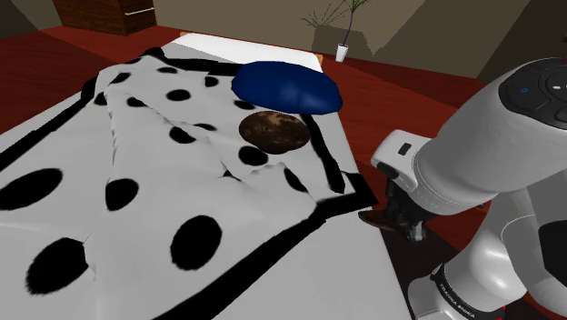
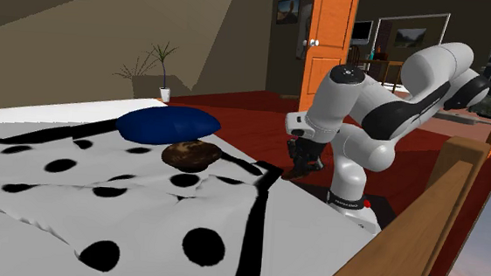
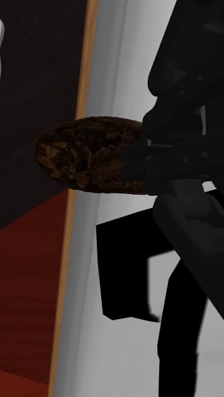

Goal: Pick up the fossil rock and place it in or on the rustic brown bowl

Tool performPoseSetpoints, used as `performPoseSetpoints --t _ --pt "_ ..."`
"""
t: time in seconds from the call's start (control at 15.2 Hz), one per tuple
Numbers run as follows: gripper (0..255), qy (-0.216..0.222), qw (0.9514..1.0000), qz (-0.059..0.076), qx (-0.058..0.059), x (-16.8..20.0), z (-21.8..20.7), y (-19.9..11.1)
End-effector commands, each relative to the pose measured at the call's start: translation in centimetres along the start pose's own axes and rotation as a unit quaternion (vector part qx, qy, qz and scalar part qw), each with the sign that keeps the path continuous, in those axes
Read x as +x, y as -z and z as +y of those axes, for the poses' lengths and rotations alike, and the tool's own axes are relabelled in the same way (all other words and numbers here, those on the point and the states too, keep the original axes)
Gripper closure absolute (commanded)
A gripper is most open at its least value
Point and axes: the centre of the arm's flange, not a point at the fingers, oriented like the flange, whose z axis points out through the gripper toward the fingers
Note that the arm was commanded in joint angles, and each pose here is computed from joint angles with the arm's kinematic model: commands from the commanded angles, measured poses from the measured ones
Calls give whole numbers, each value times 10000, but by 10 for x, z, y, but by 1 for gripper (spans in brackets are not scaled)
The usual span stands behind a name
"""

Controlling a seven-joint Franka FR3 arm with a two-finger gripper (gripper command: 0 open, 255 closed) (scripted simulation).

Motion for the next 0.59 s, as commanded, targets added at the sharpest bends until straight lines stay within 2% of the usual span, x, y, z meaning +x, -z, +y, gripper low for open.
performPoseSetpoints --t 0.0,0.26,0.33,0.4,0.46,0.53 --pt "255 0 10000 -2 0 0 0 0" --pt "255 0 10000 -2 0 0 0 0" --pt "0 0 10000 -2 0 0 0 0" --pt "0 -51 9981 324 523 -23 18 3" --pt "0 -101 9924 648 1045 -45 37 2" --pt "0 -151 9828 971 1562 -68 54 -2"
